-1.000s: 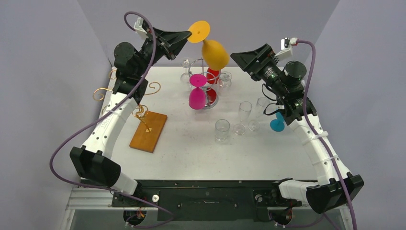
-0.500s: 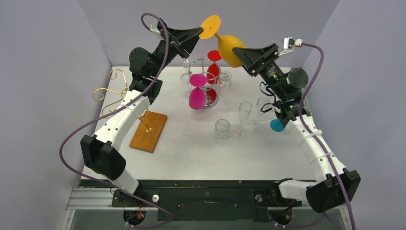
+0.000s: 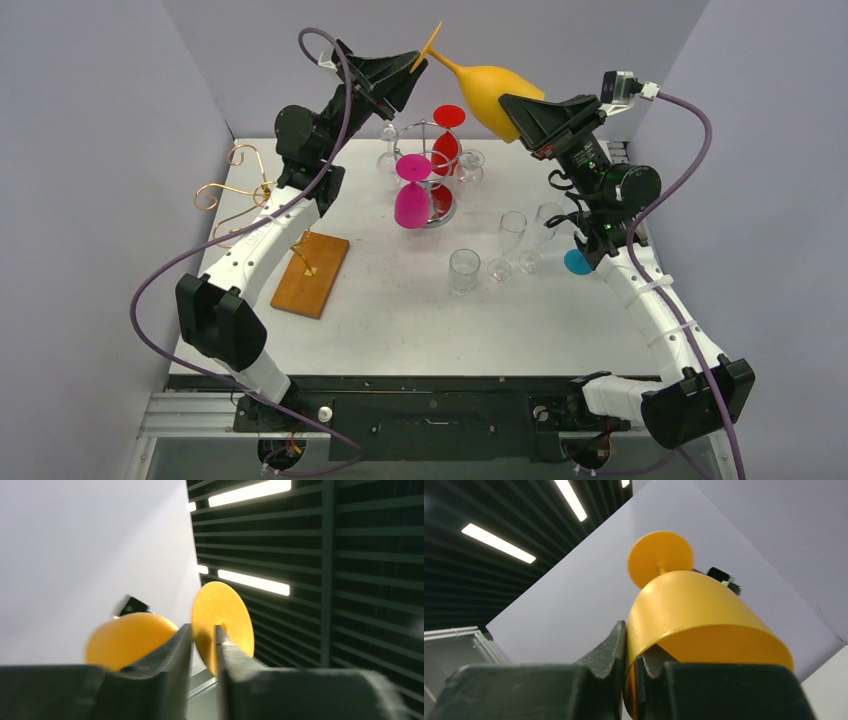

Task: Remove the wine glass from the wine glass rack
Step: Place the wine glass at the center of the board.

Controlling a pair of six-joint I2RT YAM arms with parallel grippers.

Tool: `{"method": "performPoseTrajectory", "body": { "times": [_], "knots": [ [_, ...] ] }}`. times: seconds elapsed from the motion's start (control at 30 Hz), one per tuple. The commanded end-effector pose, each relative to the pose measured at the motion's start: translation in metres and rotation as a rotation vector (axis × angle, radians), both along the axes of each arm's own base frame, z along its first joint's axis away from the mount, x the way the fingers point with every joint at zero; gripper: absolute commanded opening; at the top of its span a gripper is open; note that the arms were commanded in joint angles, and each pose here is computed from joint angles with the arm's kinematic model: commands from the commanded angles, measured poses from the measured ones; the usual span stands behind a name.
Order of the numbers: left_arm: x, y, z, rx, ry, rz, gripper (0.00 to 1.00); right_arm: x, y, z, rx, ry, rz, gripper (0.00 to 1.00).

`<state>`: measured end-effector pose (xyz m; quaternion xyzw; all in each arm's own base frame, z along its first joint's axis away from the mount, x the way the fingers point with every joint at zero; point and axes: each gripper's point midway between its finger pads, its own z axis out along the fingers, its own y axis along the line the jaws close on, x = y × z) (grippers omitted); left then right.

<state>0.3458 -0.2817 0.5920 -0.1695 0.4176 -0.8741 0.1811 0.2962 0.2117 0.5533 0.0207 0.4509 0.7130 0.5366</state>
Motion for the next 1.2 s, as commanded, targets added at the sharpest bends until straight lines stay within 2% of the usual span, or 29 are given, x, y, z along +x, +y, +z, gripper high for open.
{"method": "performPoseTrajectory", "body": {
  "times": [0.0,0.03,0.07,0.1,0.13,0.17,0.2,0.37,0.47,0.5,0.53,0.57,0.6,0.77,0.87,0.97,1.1,1.17],
  "knots": [
    [-0.033,0.000,0.022,-0.018,-0.137,-0.047,0.31,-0.016,-0.002,0.012,-0.005,-0.059,-0.005,0.00],
    [-0.035,0.000,0.022,-0.013,-0.144,-0.047,0.38,-0.018,-0.003,0.013,-0.012,-0.058,-0.014,0.00],
    [-0.035,-0.002,0.018,0.002,-0.152,-0.043,0.50,-0.018,-0.006,0.014,-0.012,-0.055,-0.028,0.00],
    [-0.038,-0.001,0.018,0.011,-0.159,-0.041,0.56,-0.020,-0.008,0.014,-0.027,-0.049,-0.047,0.00],
    [-0.037,-0.004,0.013,0.035,-0.166,-0.034,0.67,-0.019,-0.011,0.015,-0.030,-0.041,-0.069,0.00],
    [-0.040,-0.002,0.013,0.044,-0.176,-0.027,0.71,-0.021,-0.014,0.014,-0.057,-0.032,-0.100,0.00],
    [-0.038,-0.004,0.007,0.070,-0.180,-0.017,0.80,-0.019,-0.018,0.014,-0.064,-0.016,-0.135,0.00],
    [-0.040,-0.006,-0.019,0.199,-0.204,0.022,1.00,-0.022,-0.053,0.002,-0.232,0.096,-0.401,0.00],
    [-0.036,-0.009,-0.041,0.312,-0.195,0.044,0.97,-0.024,-0.087,-0.012,-0.318,0.191,-0.593,0.00],
    [-0.040,-0.010,-0.045,0.360,-0.244,0.059,0.96,-0.026,-0.095,-0.023,-0.364,0.250,-0.626,0.00],
    [-0.036,-0.013,-0.057,0.416,-0.216,0.056,0.96,-0.025,-0.109,-0.028,-0.396,0.278,-0.703,0.00],
    [-0.040,-0.013,-0.059,0.467,-0.273,0.078,0.96,-0.029,-0.119,-0.040,-0.444,0.342,-0.739,0.00],
    [-0.038,-0.015,-0.072,0.524,-0.240,0.070,0.96,-0.027,-0.135,-0.047,-0.474,0.380,-0.822,0.00],
    [-0.045,-0.013,-0.122,0.838,-0.289,0.127,0.96,-0.034,-0.194,-0.093,-0.656,0.617,-1.052,0.00],
    [-0.053,-0.010,-0.149,0.976,-0.310,0.139,0.96,-0.020,-0.214,-0.117,-0.742,0.728,-1.084,0.00],
    [-0.058,0.001,-0.179,1.165,-0.349,0.193,0.96,0.002,-0.233,-0.133,-0.766,0.814,-1.092,0.00],
    [-0.059,0.017,-0.192,1.350,-0.406,0.294,0.96,0.043,-0.249,-0.152,-0.802,0.914,-1.093,0.00],
    [-0.058,0.026,-0.192,1.397,-0.415,0.339,0.96,0.067,-0.259,-0.167,-0.836,0.978,-1.094,0.00]
  ]
}}
